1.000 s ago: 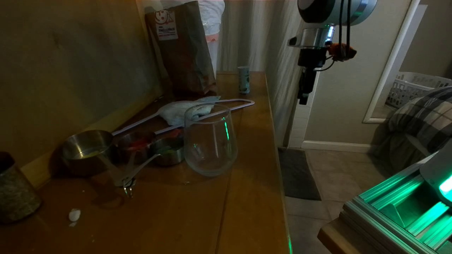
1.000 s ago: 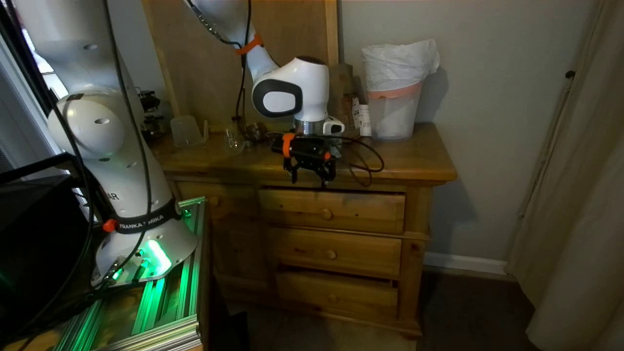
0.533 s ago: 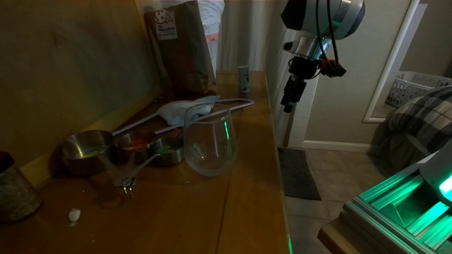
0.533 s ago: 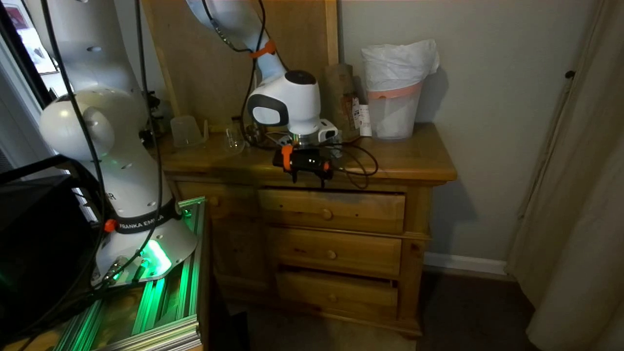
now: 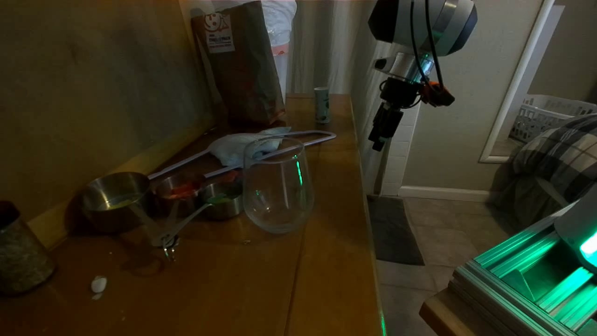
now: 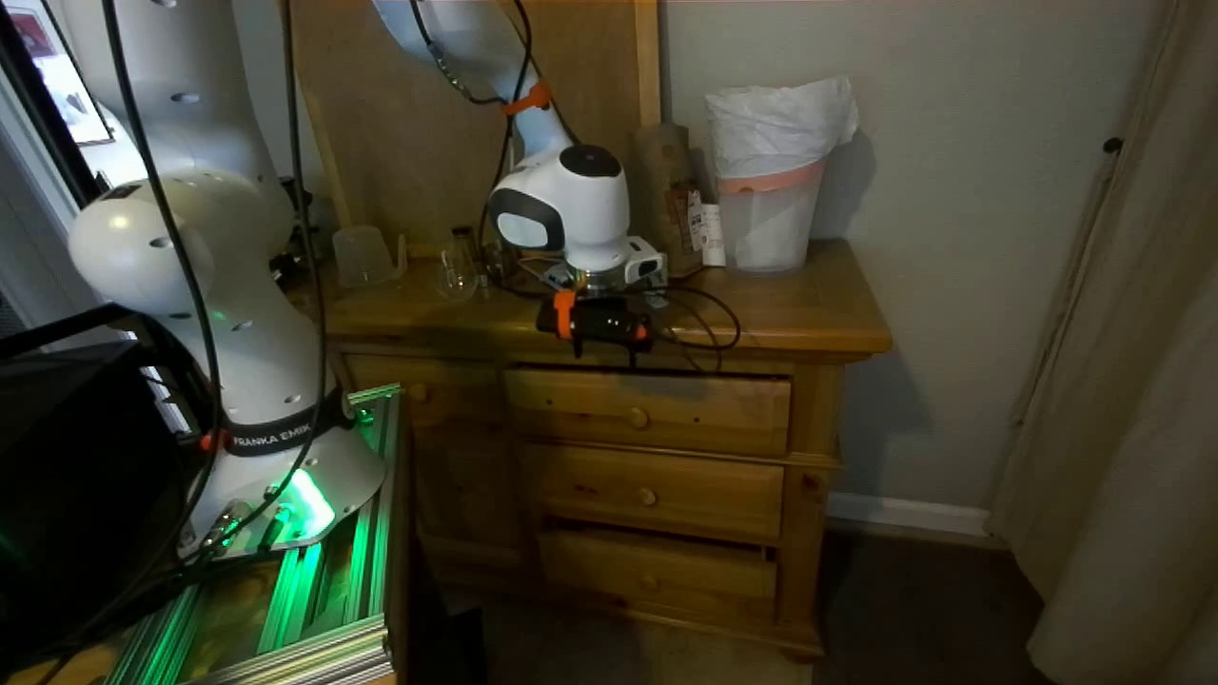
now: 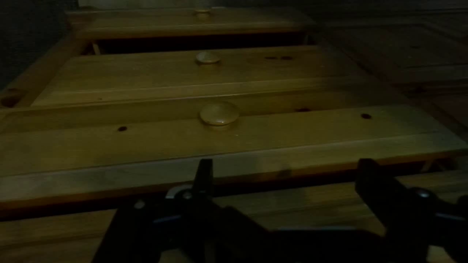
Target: Open the topmost drawer on the right then put the white container in the open drawer.
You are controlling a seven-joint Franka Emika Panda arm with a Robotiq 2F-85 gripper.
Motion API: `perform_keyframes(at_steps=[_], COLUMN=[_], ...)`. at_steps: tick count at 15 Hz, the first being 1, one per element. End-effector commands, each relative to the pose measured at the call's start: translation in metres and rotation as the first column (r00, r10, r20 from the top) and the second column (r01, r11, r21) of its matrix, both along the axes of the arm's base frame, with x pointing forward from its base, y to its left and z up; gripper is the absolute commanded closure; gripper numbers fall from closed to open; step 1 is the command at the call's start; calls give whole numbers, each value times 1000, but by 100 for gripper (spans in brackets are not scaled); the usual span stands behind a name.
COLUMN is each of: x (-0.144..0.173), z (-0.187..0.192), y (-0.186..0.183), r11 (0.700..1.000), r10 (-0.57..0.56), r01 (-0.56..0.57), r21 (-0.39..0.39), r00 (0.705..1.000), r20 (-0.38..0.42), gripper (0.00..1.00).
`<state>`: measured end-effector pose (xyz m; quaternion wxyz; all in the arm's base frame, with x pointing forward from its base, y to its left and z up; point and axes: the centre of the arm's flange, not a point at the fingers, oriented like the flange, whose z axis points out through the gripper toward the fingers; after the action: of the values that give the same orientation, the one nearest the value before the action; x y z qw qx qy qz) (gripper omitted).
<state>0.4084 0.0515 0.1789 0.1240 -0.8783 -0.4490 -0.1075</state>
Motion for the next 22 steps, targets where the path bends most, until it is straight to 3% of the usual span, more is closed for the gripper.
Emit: perform_keyframes(at_steps=[1, 3, 7, 14, 17, 18, 22], x=[1, -2, -6, -2, -2, -4, -3], z=[-23, -40, -72, -124, -143, -118, -135], y=[-28, -39, -48, -40, -32, -39, -34], r11=[1000, 1000, 995, 974, 969, 975, 971], r10=[-29, -24, -21, -4, 19, 19, 30], r01=[29, 24, 17, -18, -42, -36, -46], r21=[-1, 7, 95, 224, 245, 218, 235], r00=[1000, 999, 999, 995, 995, 997, 997], r20=[8, 21, 39, 99, 96, 81, 70], gripper=[0, 0, 0, 0, 0, 0, 0])
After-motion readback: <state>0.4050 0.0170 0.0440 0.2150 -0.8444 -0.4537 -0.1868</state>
